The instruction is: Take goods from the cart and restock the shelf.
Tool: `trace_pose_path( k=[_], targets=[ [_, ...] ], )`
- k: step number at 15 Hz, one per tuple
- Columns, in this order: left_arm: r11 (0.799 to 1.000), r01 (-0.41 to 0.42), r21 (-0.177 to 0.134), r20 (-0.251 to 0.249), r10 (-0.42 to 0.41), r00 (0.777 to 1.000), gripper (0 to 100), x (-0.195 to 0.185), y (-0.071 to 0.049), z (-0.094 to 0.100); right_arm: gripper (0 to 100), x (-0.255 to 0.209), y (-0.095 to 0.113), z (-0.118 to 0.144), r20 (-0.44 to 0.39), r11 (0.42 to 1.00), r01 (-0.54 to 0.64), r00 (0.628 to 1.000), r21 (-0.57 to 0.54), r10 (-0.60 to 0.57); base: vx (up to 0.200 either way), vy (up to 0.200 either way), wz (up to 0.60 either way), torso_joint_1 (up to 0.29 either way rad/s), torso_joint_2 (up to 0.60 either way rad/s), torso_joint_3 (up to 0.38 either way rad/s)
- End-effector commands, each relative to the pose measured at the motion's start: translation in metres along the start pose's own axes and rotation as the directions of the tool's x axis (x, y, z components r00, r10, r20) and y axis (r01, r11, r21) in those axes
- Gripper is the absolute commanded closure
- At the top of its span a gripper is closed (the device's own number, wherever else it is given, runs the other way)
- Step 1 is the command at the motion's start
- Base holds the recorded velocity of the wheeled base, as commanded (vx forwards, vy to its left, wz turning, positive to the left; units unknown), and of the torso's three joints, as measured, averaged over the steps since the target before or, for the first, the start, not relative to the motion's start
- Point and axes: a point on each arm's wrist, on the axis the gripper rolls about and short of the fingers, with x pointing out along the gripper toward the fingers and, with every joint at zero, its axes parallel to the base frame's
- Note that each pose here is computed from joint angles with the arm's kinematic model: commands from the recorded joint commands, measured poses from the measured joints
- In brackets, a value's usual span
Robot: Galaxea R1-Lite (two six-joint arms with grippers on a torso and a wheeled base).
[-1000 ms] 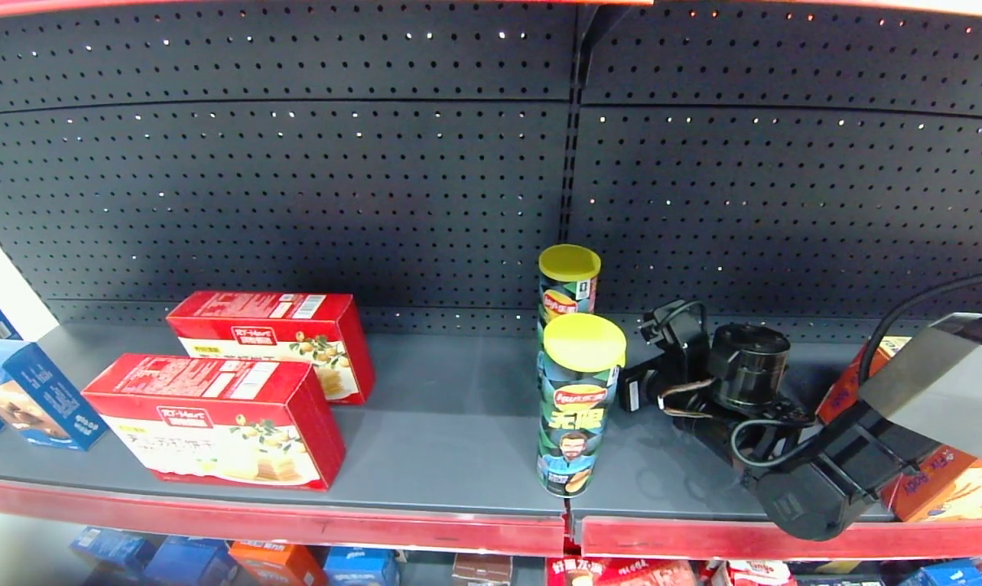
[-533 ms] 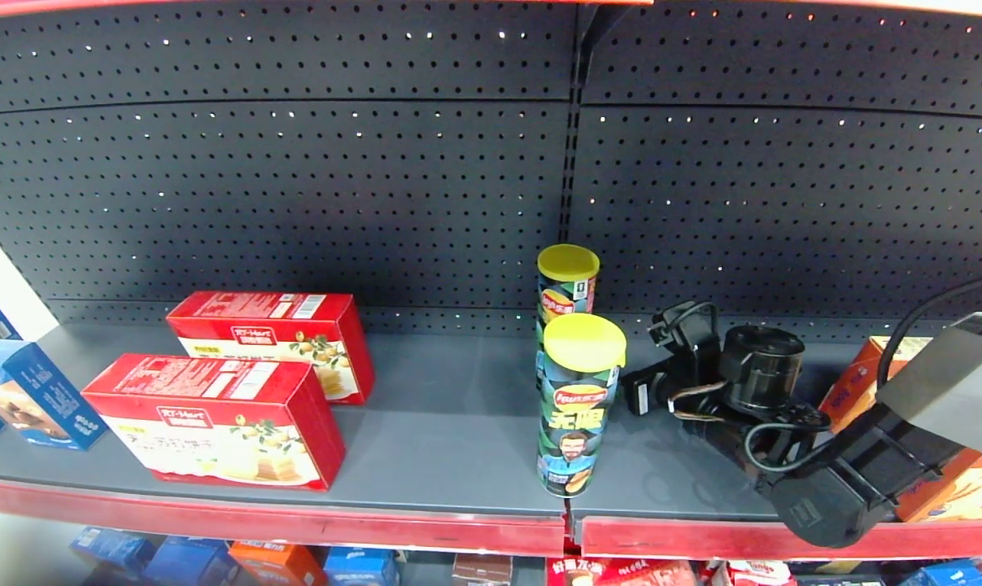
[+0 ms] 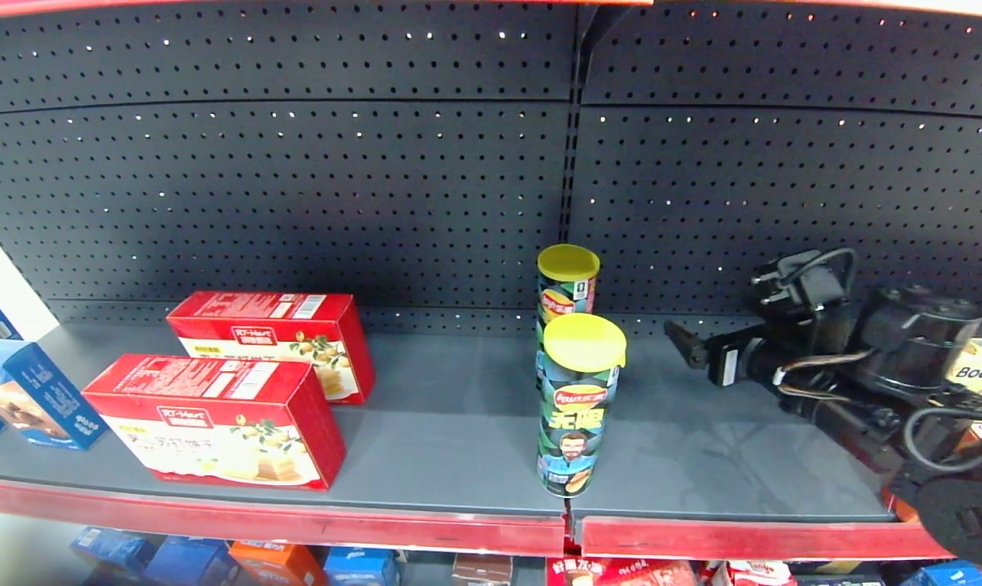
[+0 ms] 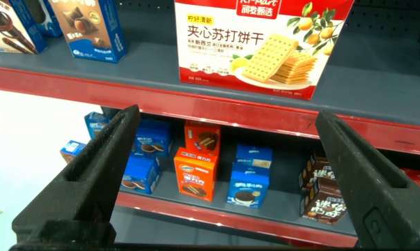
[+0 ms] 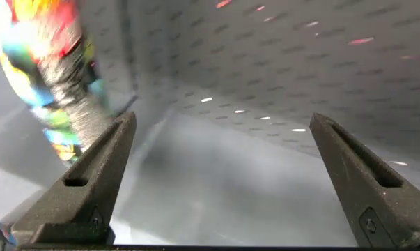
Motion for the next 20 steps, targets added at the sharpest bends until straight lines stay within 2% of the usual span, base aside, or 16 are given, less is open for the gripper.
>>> trace_pose_path(
  k=[1,3,4,5,6,9,11,16,17,19,20],
  targets=[
    [1.000,-0.002,0.000,-0.001,0.002,1.000,0,0.000,0.000,0.000,0,-0.055,-0.034,0.027,0.063,0.992,0.124,0.990,0.009,-0.124,0.000,0.000,0.00,0.000,0.00,0.000],
    [1.000,-0.001,0.000,-0.001,0.001,1.000,0,0.000,0.000,0.000,0,-0.093,-0.055,0.034,0.080,0.976,0.219,0.973,-0.001,-0.219,0.000,0.000,0.00,0.000,0.00,0.000],
    [1.000,-0.001,0.000,-0.001,0.001,1.000,0,0.000,0.000,0.000,0,-0.114,-0.068,0.038,0.107,0.954,0.299,0.949,0.002,-0.297,0.000,0.000,0.00,0.000,0.00,0.000],
    [1.000,0.001,0.000,-0.001,-0.001,1.000,0,0.000,0.000,0.000,0,-0.120,-0.070,0.039,0.112,0.950,0.313,0.944,0.004,-0.311,0.000,0.000,0.00,0.000,0.00,0.000],
    [1.000,-0.002,0.000,-0.001,0.002,1.000,0,0.000,0.000,0.000,0,-0.146,-0.077,0.038,0.125,0.924,0.381,0.917,0.005,-0.379,0.000,0.000,0.00,0.000,0.00,0.000],
    [1.000,-0.001,0.000,-0.001,0.001,1.000,0,0.000,0.000,0.000,0,-0.197,-0.075,0.043,0.136,0.895,0.446,0.886,0.018,-0.444,0.000,0.000,0.00,0.000,0.00,0.000],
    [1.000,-0.001,0.000,-0.001,0.001,1.000,0,0.000,0.000,0.000,0,-0.212,-0.072,0.040,0.147,0.884,0.467,0.872,0.036,-0.467,0.000,0.000,0.00,0.000,0.00,0.000],
    [1.000,-0.001,0.000,-0.001,0.001,1.000,0,0.000,0.000,0.000,0,-0.277,-0.043,-0.030,0.137,0.888,0.459,0.878,0.025,-0.458,0.000,0.000,0.00,0.000,0.00,0.000],
    [1.000,-0.002,0.000,-0.001,0.002,1.000,0,0.000,0.000,0.000,0,-0.281,-0.041,-0.033,0.138,0.887,0.462,0.877,0.026,-0.461,0.000,0.000,0.00,0.000,0.00,0.000],
    [1.000,-0.001,0.000,-0.001,0.001,1.000,0,0.000,0.000,0.000,0,-0.303,-0.031,-0.058,0.096,0.881,0.472,0.876,0.024,-0.472,0.000,0.000,0.00,0.000,0.00,0.000],
    [1.000,-0.001,0.000,-0.001,0.001,1.000,0,0.000,0.000,0.000,0,-0.303,-0.031,-0.058,0.096,0.881,0.472,0.876,0.024,-0.472,0.000,0.000,0.00,0.000,0.00,0.000]
  ],
)
